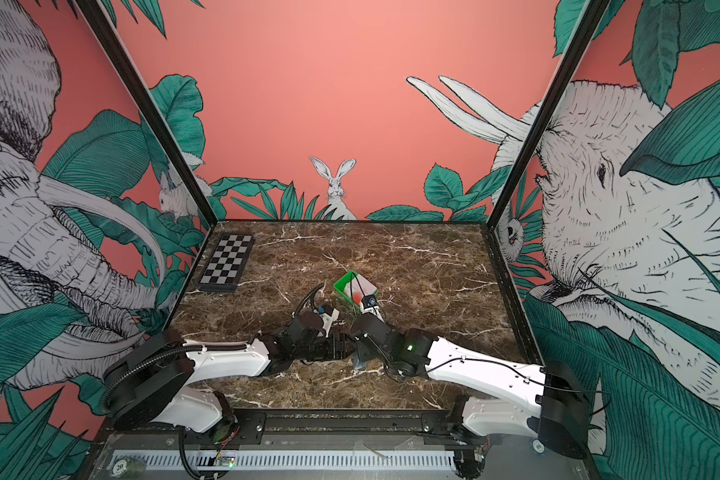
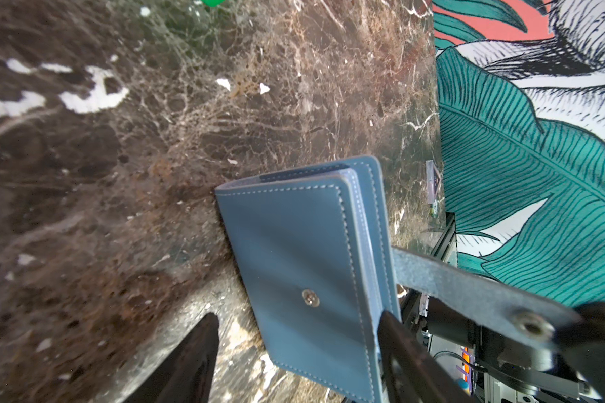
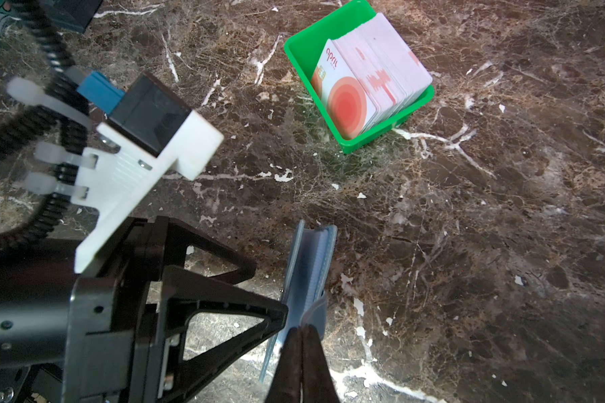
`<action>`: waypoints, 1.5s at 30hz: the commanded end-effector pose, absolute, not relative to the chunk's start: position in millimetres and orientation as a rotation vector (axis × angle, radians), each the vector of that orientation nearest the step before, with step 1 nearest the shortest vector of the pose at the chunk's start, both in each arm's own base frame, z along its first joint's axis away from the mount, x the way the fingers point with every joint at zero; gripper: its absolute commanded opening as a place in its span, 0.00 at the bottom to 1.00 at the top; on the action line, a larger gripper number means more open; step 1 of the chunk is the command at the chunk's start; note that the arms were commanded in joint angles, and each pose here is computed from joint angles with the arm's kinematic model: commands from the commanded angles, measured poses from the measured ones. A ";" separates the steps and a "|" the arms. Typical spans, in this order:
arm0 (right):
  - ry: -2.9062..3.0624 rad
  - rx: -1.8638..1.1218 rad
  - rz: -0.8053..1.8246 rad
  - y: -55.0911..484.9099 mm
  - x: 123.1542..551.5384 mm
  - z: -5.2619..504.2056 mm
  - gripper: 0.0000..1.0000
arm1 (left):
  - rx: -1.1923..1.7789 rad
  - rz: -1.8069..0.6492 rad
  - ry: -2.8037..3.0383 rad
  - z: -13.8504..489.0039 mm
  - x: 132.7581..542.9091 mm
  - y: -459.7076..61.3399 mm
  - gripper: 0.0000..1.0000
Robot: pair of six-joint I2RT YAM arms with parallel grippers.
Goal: Insert credit cards into a card holder
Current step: Open the card holder at the center of the table.
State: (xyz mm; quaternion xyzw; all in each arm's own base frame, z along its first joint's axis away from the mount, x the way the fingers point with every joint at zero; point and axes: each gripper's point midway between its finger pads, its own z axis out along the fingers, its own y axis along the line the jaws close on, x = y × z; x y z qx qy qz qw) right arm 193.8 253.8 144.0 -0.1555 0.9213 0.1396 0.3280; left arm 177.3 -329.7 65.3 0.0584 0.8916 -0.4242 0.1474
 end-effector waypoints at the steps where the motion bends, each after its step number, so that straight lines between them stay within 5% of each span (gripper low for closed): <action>1: 2.360 -0.401 0.389 258.7 197.8 164.9 0.00 | 0.162 -1.235 2.558 68.6 180.2 -332.4 0.72; 21: 2.413 -0.392 0.285 247.0 196.7 132.9 0.00 | 0.147 -1.157 2.554 70.6 182.2 -317.0 0.59; 31: 2.449 -0.400 0.264 248.3 194.8 113.4 0.21 | 0.123 -1.161 2.566 62.8 179.7 -311.4 0.45; 45: 2.541 -0.409 0.399 288.3 193.9 66.9 0.11 | 0.080 -1.175 2.552 62.9 182.0 -304.0 0.37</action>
